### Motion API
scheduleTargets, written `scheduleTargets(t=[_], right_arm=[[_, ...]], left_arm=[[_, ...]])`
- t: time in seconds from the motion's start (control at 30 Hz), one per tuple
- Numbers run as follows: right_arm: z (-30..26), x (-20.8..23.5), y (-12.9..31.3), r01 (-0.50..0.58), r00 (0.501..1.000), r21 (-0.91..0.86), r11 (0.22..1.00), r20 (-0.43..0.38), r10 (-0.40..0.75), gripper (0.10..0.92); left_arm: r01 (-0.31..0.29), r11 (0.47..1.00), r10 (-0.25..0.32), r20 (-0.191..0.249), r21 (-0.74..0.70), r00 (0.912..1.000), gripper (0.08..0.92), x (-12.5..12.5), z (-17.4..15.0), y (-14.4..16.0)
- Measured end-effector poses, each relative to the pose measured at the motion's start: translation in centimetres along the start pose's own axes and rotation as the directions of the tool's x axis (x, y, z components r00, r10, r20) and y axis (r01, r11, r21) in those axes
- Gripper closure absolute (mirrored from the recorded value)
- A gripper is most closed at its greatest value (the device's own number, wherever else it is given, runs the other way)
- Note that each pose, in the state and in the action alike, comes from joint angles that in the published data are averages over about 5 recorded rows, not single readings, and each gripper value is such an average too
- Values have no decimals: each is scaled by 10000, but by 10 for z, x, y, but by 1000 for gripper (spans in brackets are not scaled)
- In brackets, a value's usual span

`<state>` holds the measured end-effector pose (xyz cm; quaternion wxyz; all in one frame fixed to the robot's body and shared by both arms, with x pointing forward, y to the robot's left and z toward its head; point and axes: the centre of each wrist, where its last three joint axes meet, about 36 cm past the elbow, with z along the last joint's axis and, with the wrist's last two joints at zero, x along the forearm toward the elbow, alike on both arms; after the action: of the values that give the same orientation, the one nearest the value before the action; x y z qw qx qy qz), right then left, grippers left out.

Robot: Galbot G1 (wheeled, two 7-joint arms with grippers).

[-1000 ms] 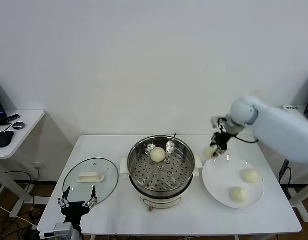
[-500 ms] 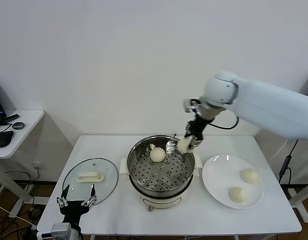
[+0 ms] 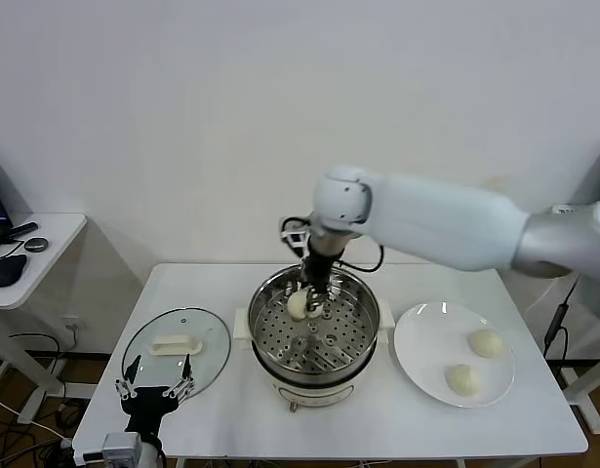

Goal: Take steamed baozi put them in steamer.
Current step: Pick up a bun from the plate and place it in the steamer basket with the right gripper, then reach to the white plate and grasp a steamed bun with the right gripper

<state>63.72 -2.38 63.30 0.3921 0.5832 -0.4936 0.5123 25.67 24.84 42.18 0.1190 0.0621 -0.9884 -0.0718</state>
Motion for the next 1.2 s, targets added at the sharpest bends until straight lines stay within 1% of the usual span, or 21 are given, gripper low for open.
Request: scheduleTargets(t=[0.23,0.4,0.5,0.77,0.87,0.93,1.07,1.2], right_arm=[[-26,-32,-2,-51,9999,116,9999,-150,53,572],[-40,-46,-1,-73,9997,220,9997,-232,78,566],[-43,-50,-1,-140,9995,253,9996,-268,147,514],[-44,-49,3,-298,9992,338,9990,-242,307,282],[-40,-39,4,-362,9992,362,9987,-147,367,220],[-35,-26,4,-442,9990,372,9983,-62,445,205],[-11,9,4,-677,9977,414,9968,127,672,200],[32,54,7,-1013,9945,357,9942,299,1003,200]], left_arm=[[-19,10000,19,-40,60,10000,177,-2,2,0],[-40,10000,40,-24,78,10000,177,-1,1,0],[-39,10000,38,12,89,10000,177,-1,-1,0],[-35,9999,34,74,135,10000,177,-1,-3,0],[-55,9998,54,65,167,10000,177,-2,-2,0],[-84,9998,83,33,197,10000,177,-3,-2,-1],[-152,9997,153,-43,185,9999,177,-3,0,-1],[-132,9998,133,-100,131,9999,177,-1,1,1]])
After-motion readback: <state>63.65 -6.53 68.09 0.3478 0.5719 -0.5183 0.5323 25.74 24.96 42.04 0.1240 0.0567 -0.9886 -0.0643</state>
